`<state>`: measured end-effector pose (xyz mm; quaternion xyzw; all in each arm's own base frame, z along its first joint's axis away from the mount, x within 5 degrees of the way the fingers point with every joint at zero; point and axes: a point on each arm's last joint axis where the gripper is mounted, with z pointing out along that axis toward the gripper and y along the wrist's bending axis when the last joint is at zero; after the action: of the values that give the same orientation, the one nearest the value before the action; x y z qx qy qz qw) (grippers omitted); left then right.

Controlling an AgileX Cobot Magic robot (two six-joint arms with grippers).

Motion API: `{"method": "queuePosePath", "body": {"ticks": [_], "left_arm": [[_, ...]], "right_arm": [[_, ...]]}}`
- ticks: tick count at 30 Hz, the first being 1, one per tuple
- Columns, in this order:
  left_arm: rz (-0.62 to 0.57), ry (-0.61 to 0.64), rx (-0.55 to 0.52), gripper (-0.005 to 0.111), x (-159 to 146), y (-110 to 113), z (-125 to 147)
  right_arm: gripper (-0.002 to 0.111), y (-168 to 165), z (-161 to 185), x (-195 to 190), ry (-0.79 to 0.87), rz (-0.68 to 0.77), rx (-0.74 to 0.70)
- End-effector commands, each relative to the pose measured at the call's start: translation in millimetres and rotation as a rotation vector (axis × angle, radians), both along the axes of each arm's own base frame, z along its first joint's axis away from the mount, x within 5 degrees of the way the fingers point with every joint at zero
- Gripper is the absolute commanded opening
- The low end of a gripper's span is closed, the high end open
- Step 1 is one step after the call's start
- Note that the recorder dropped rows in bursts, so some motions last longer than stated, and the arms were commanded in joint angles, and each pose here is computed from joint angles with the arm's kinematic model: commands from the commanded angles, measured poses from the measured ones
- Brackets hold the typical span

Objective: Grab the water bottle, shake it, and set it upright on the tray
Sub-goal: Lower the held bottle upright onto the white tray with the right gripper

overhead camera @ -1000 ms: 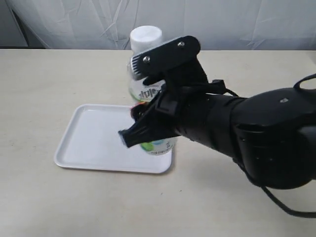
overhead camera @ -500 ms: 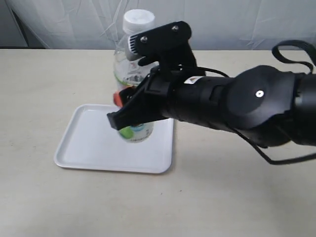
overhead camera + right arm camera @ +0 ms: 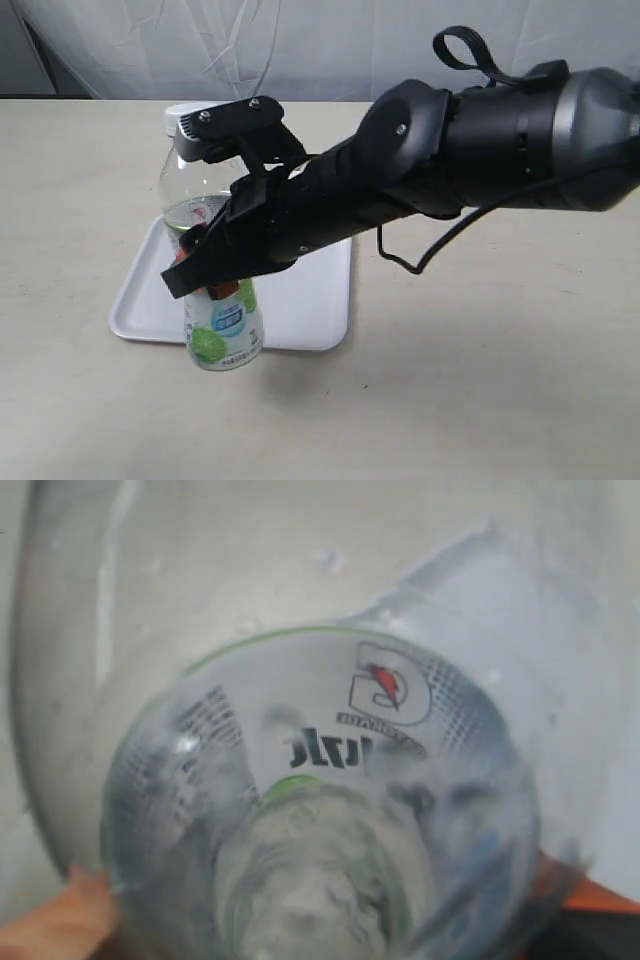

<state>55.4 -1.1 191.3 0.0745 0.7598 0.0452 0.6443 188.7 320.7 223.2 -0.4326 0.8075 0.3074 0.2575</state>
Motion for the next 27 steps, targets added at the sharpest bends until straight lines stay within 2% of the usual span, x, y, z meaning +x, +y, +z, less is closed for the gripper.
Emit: {"method": "queuePosePath", "body": {"ticks": [1, 5, 8, 11, 14, 18, 27], "left_arm": [[-0.003, -0.008, -0.007, 0.000, 0, 0, 0], [-0.003, -0.008, -0.007, 0.000, 0, 0, 0], [-0.003, -0.008, -0.007, 0.000, 0, 0, 0], [-0.003, -0.008, -0.007, 0.000, 0, 0, 0], [-0.003, -0.008, -0.007, 0.000, 0, 0, 0], [-0.003, -0.008, -0.007, 0.000, 0, 0, 0], [-0.003, -0.008, -0.007, 0.000, 0, 0, 0]], "right_arm": [[-0.001, 11, 17, 5, 0.015, -0.001, 0.097], [-0.001, 15, 27, 14, -0.059, -0.071, 0.191], [-0.001, 16, 30, 17, -0.147, -0.053, 0.219], [-0.001, 19, 36, 16, -0.142, -0.048, 0.291], [-0.001, 19, 36, 17, -0.207, -0.016, 0.279], [-0.001, 13, 31, 26, -0.256, -0.116, 0.208], [-0.001, 12, 20, 15, -0.185, -0.053, 0.219]]}}
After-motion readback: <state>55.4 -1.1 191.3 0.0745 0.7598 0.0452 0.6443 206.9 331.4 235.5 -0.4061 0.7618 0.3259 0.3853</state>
